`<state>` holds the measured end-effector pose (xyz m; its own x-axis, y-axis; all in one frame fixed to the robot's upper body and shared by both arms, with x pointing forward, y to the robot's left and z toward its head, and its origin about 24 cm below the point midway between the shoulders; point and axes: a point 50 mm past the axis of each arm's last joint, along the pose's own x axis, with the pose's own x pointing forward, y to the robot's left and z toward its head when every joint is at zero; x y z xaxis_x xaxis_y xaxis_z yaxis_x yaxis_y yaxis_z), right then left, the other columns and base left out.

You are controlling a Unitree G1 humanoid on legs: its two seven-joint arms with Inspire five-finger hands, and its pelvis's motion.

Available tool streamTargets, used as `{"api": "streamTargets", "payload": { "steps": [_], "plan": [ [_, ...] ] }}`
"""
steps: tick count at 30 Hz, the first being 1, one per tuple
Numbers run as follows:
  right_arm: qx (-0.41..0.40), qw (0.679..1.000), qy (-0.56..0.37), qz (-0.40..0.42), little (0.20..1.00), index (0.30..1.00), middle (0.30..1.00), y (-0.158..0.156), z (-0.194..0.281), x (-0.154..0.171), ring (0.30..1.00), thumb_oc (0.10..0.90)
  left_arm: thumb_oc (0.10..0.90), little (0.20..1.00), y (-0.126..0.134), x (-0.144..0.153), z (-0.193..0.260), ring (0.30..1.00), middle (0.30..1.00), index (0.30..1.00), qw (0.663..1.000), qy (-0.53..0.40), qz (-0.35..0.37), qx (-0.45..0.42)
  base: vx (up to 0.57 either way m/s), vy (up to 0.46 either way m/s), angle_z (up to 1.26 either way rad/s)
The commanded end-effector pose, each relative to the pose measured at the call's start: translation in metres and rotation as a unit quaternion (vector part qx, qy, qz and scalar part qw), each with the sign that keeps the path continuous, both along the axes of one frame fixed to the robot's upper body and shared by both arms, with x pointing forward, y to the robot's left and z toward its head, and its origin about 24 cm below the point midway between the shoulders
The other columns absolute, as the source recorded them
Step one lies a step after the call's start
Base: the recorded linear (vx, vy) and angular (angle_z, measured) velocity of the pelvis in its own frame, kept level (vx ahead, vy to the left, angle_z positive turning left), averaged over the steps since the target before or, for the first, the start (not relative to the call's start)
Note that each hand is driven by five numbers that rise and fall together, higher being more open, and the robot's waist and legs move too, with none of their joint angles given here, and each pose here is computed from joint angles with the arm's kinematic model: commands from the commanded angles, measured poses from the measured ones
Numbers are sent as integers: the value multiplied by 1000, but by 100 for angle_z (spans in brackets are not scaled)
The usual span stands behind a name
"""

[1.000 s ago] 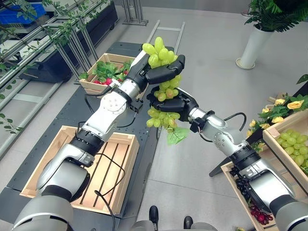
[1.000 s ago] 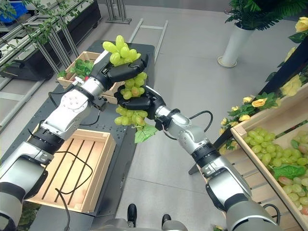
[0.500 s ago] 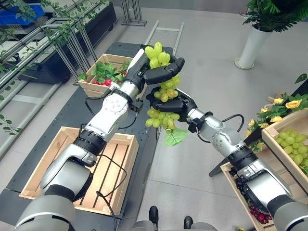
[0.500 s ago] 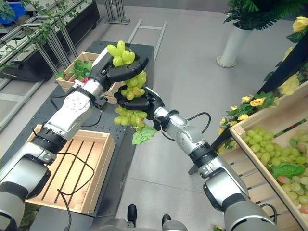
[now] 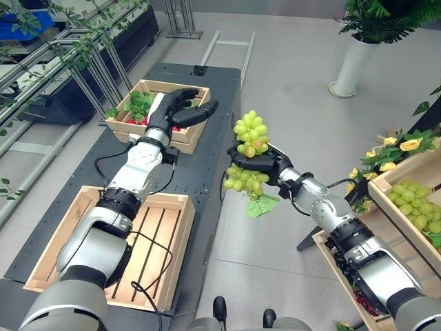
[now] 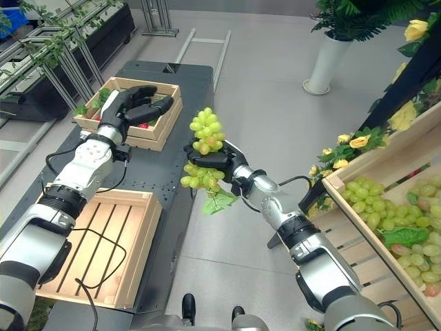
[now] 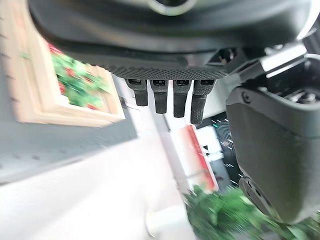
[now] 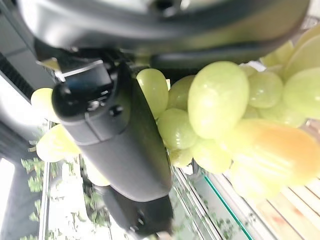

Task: Pick up the fruits from the basket on one side to the basket on the other side

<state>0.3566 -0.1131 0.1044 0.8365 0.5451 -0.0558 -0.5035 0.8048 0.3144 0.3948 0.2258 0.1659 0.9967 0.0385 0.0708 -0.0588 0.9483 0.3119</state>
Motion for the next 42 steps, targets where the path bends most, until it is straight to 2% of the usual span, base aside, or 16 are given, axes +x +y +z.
{"api": "streamTargets", "payload": {
  "steps": [1,2,6,8,12,15,20,28,32,42],
  "plan": [
    [90,991,-87,-42,300,300,300,-18,33,8,300,400,800,900,31,-3,8,900,900,900,999,-27,45,6,36,13,-8],
    [73,993,-77,-48,300,300,300,-28,24,5,300,400,800,900,41,-8,1,900,900,900,999,-19,48,-3,44,17,-6],
    [50,994,-77,-55,300,300,300,-39,15,-2,300,400,800,900,43,-15,-7,900,900,900,998,-30,23,-43,25,15,-4],
    [26,994,-85,-64,300,300,300,-46,11,-7,300,400,800,900,37,-21,-18,900,900,900,993,-44,-3,-109,15,25,-10],
    [1,992,-100,-71,300,300,300,-47,6,-15,300,400,800,900,24,-31,-41,900,900,900,990,-49,-13,-131,13,24,-13],
    [-31,987,-135,-80,300,300,300,-53,9,-29,300,400,800,900,3,-51,-80,900,900,900,984,-31,-26,-172,18,21,-9],
    [-52,981,-172,-68,300,300,300,-64,17,-48,300,400,800,900,-15,-77,-113,900,900,900,986,-22,-41,-163,32,32,-11],
    [-52,971,-231,-12,300,300,300,-73,49,-72,300,400,800,900,-27,-101,-145,900,900,900,988,21,-70,-136,17,49,-14],
    [-43,967,-252,8,300,300,300,-79,65,-84,300,400,800,900,-31,-107,-160,900,900,900,985,50,-62,-150,1,63,-21],
    [-49,957,-285,-7,300,300,300,-99,79,-114,300,400,800,900,-32,-126,-191,900,900,900,979,110,-45,-163,17,40,-20]
  ]
}}
